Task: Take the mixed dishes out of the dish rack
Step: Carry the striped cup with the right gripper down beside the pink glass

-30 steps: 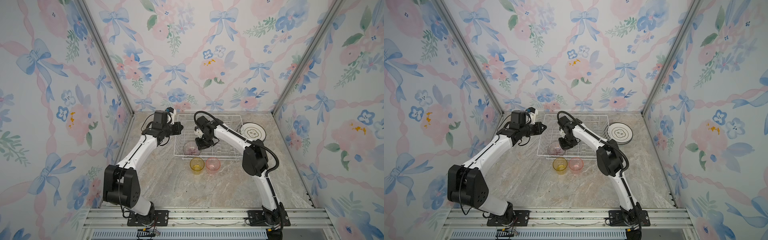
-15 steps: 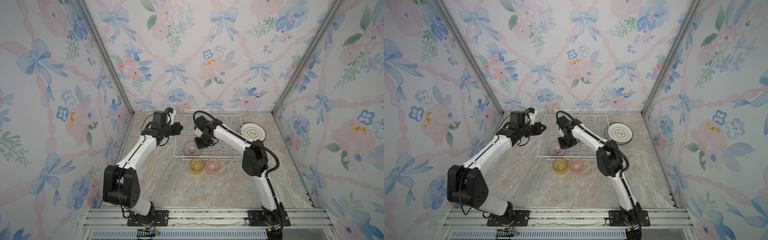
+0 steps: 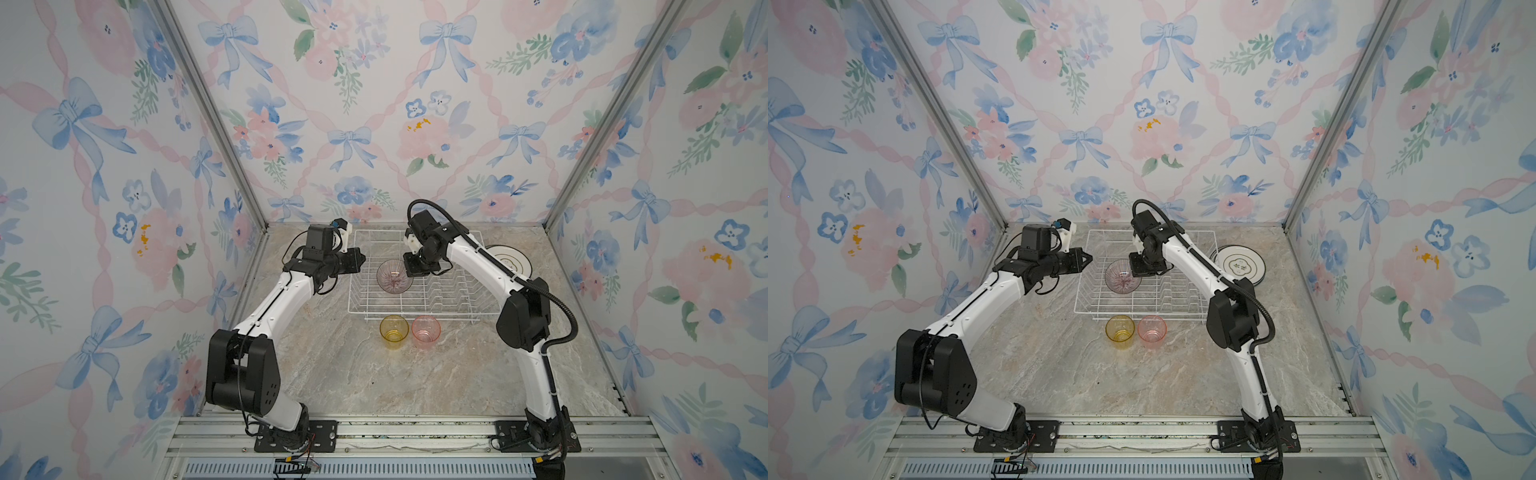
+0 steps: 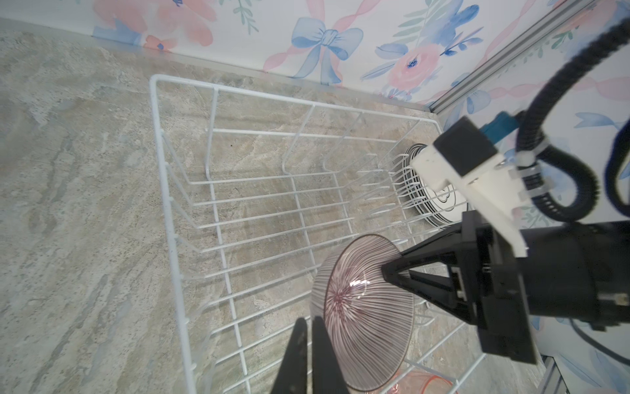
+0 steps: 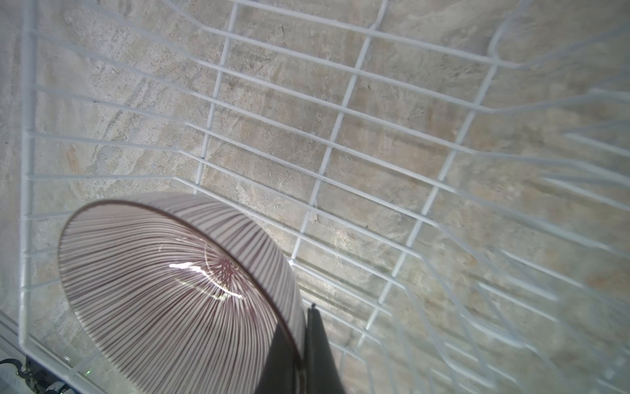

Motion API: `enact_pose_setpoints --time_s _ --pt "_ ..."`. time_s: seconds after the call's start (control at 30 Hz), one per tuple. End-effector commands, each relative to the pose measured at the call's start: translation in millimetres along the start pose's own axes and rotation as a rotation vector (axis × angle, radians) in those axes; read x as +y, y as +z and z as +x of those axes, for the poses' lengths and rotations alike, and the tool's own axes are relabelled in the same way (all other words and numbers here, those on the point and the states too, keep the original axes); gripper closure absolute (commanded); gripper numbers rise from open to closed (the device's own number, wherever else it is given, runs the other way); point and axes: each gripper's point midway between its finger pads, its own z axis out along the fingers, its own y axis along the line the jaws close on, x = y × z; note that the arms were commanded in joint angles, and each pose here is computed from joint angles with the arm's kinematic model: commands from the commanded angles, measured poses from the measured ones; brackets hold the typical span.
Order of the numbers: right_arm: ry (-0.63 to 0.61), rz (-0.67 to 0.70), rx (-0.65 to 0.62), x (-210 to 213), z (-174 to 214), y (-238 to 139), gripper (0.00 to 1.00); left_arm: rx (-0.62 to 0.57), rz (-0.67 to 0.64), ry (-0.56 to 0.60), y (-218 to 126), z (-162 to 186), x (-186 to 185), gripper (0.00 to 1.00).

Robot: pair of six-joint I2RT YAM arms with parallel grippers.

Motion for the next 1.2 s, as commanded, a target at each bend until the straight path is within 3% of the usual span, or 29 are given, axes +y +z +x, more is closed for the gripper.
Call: enact_pose_setpoints --time_s 0.0,0.33,0.53,0.77,1.17 --pt "-0.024 0.018 -0.100 -1 -1 -80 1.00 -0.014 -0.034 0.045 -7 1 1 0.92" --pt "0.036 0.175 -0.129 -47 92 -179 1.00 -0.036 -0.080 0.105 -5 -3 -5 0.92" --pt "0.161 0.228 -0.081 -72 181 -191 1.00 -0.037 -0.081 0.118 -1 -7 -6 0.92" --pt "0.281 0.219 -0.027 -78 245 -159 1.00 -0.039 -0.085 0.126 2 -10 -7 0.92" --pt "0.344 0.164 0.010 -92 242 -67 1.00 -0.059 -0.132 0.142 -3 3 1 0.92"
